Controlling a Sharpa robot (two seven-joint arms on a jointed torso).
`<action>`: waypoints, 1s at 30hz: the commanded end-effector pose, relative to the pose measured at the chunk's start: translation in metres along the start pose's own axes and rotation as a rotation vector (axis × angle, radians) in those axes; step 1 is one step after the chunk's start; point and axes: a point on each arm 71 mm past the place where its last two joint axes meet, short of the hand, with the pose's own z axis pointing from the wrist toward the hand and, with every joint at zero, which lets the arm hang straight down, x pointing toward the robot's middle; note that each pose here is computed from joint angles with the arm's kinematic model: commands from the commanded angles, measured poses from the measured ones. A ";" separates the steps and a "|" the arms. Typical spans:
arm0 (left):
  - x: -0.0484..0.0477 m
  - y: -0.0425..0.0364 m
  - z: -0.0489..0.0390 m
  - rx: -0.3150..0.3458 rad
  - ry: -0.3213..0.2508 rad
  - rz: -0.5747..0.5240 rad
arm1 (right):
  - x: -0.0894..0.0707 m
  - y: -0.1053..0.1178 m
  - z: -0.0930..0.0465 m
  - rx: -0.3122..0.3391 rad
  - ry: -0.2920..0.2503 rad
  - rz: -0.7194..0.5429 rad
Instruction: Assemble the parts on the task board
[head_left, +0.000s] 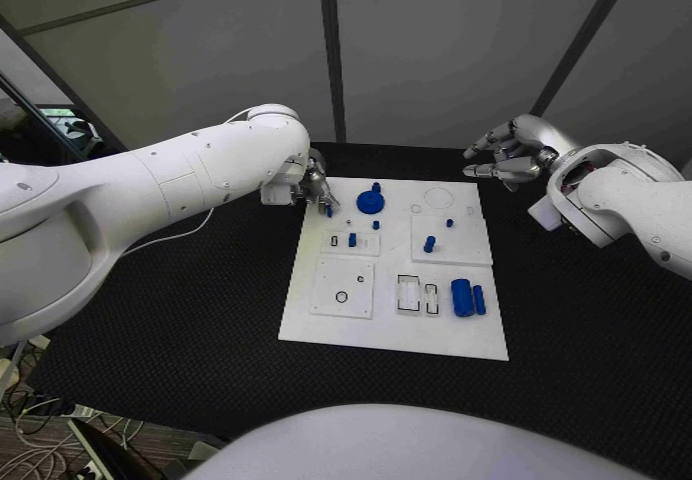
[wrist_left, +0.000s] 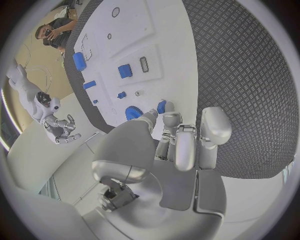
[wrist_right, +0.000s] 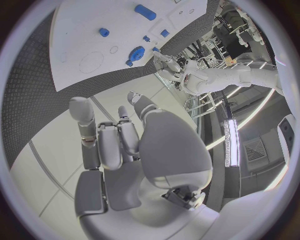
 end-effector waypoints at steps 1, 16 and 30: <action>0.0002 -0.0019 -0.0007 0.020 0.008 -0.013 | -0.001 0.001 0.001 -0.006 0.003 -0.006; 0.0012 -0.0025 -0.0017 0.043 0.015 -0.049 | -0.001 0.000 0.001 -0.003 0.004 -0.014; 0.0035 0.0011 -0.0092 0.082 -0.003 -0.085 | -0.003 -0.004 0.000 0.005 0.002 -0.020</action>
